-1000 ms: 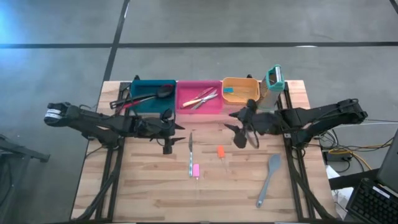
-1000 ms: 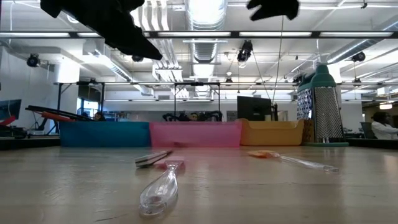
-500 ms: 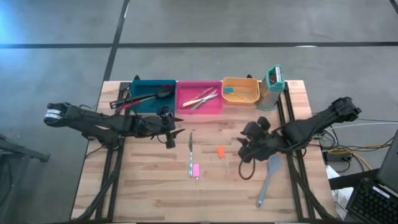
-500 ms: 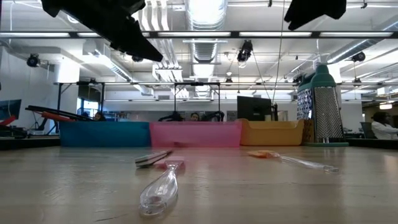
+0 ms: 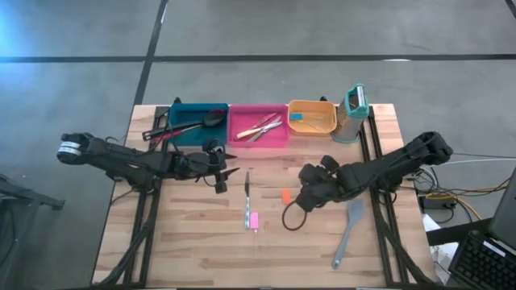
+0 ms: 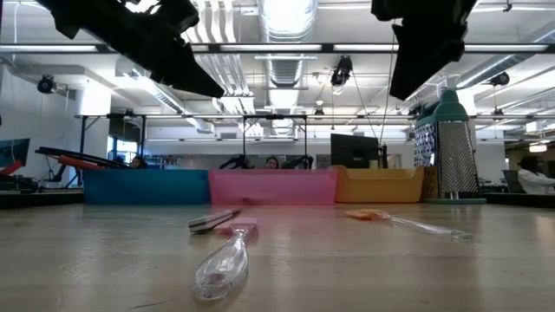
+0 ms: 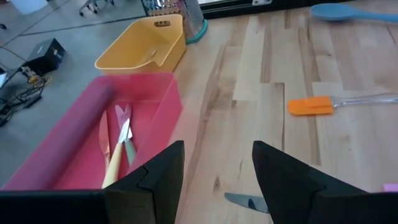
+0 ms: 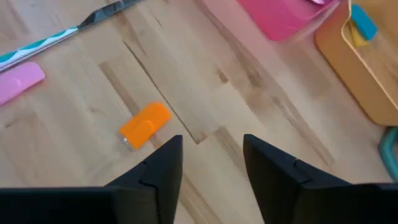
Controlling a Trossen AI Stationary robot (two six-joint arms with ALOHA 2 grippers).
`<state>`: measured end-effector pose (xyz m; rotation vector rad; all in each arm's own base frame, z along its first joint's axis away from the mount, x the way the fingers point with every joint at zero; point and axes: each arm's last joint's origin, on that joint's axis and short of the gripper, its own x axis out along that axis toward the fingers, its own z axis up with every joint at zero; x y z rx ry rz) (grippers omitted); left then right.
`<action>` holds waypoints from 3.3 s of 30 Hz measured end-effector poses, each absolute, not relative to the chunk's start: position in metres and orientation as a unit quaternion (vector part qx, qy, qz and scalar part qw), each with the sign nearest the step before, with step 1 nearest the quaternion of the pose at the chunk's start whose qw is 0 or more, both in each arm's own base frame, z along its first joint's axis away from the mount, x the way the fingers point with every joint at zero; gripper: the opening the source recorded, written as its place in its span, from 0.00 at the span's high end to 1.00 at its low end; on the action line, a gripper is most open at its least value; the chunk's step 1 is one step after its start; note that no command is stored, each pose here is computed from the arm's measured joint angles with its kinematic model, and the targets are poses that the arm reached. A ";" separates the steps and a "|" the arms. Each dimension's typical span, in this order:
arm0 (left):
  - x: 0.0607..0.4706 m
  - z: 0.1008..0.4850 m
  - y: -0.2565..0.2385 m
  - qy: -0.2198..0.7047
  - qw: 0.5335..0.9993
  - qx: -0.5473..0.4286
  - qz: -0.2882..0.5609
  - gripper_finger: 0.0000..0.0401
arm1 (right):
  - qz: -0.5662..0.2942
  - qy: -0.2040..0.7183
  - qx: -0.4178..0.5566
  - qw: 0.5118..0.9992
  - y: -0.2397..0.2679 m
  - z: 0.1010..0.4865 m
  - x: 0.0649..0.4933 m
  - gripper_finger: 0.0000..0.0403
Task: Pick & Place Kitchen Items
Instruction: Put the orange spatula into the yellow bin
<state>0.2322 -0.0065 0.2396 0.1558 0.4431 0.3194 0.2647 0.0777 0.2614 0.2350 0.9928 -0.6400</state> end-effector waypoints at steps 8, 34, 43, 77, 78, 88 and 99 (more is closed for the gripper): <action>0.232 0.239 -0.006 0.221 0.959 0.079 0.157 0.51 | -0.276 0.484 0.143 0.818 0.077 0.242 0.285 0.46; 0.230 0.234 -0.005 0.233 0.956 0.084 0.158 0.51 | -0.263 0.567 0.211 0.751 0.062 0.154 0.342 0.33; 0.230 0.233 -0.004 0.236 0.955 0.085 0.159 0.51 | -0.273 0.577 0.220 0.738 0.061 0.129 0.351 0.39; 0.230 0.233 -0.003 0.237 0.954 0.083 0.162 0.51 | -0.282 0.502 0.138 0.806 0.014 0.254 0.299 0.97; 0.230 0.233 -0.003 0.237 0.954 0.083 0.162 0.51 | -0.293 0.494 0.126 0.809 0.006 0.261 0.295 0.97; 0.230 0.234 -0.002 0.233 0.955 0.082 0.164 0.51 | -0.343 0.463 0.007 0.817 -0.080 0.298 0.267 0.97; 0.231 0.235 -0.001 0.227 0.956 0.080 0.167 0.51 | -0.341 0.494 -0.036 0.799 -0.168 0.279 0.260 0.97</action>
